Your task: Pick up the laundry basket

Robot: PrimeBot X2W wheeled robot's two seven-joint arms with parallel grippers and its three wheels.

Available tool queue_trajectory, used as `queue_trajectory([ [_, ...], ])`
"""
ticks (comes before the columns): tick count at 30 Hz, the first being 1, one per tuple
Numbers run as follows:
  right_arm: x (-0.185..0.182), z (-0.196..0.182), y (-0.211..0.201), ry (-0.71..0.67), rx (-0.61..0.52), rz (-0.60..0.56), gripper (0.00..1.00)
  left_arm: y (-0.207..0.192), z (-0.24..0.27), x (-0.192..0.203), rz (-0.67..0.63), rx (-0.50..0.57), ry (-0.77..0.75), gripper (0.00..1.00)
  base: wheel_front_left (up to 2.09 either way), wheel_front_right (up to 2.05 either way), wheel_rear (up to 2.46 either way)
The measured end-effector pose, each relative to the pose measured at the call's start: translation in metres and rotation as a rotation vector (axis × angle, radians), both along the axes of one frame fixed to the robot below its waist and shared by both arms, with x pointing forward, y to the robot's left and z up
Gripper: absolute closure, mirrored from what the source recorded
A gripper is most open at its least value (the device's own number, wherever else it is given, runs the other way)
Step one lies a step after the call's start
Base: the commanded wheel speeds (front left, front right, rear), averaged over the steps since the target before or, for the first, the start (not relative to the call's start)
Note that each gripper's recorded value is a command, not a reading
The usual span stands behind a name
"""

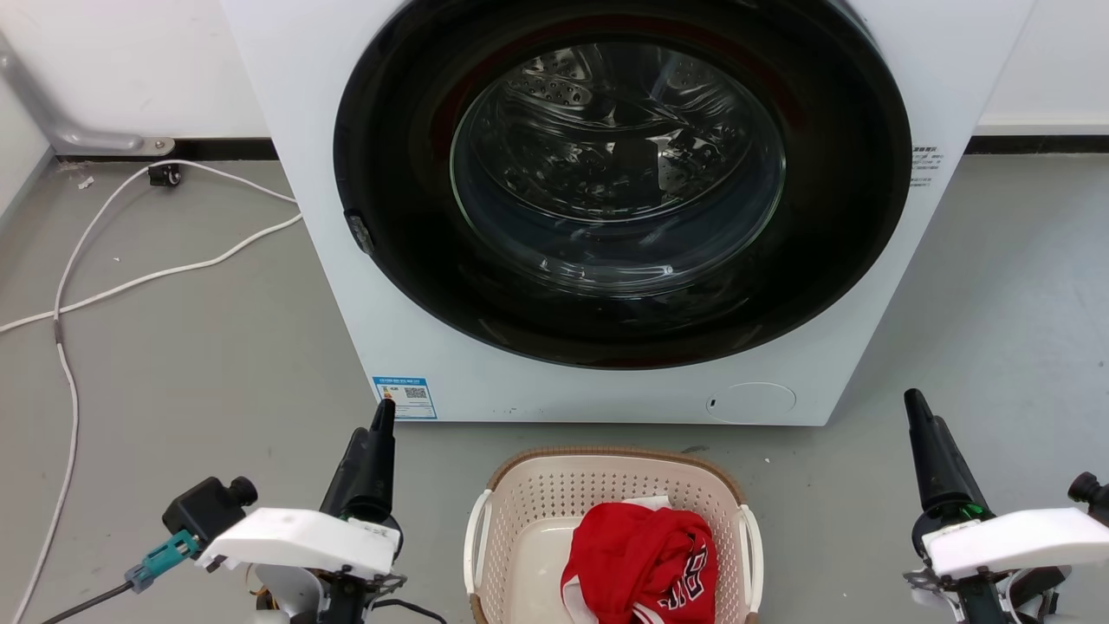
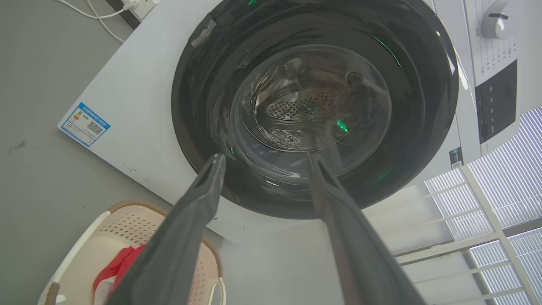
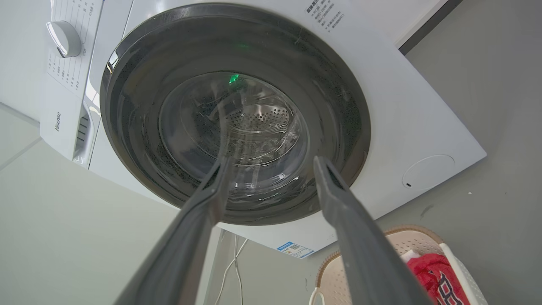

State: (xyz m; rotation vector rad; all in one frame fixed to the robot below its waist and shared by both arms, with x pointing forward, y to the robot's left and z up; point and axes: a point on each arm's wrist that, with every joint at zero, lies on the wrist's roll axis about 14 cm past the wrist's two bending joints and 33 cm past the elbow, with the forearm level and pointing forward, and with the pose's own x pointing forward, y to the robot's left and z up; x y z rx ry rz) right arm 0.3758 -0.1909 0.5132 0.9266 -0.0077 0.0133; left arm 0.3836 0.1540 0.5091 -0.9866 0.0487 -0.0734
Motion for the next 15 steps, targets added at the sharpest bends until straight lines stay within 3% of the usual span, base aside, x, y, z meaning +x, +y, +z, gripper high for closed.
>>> queue_trajectory([
  [15, -0.006, 0.002, 0.008, -0.003, -0.26, 0.037, 0.0, -0.014, -0.001, -0.002, -0.037, 0.26, -0.033, 0.0, 0.0, 0.0, 0.0],
])
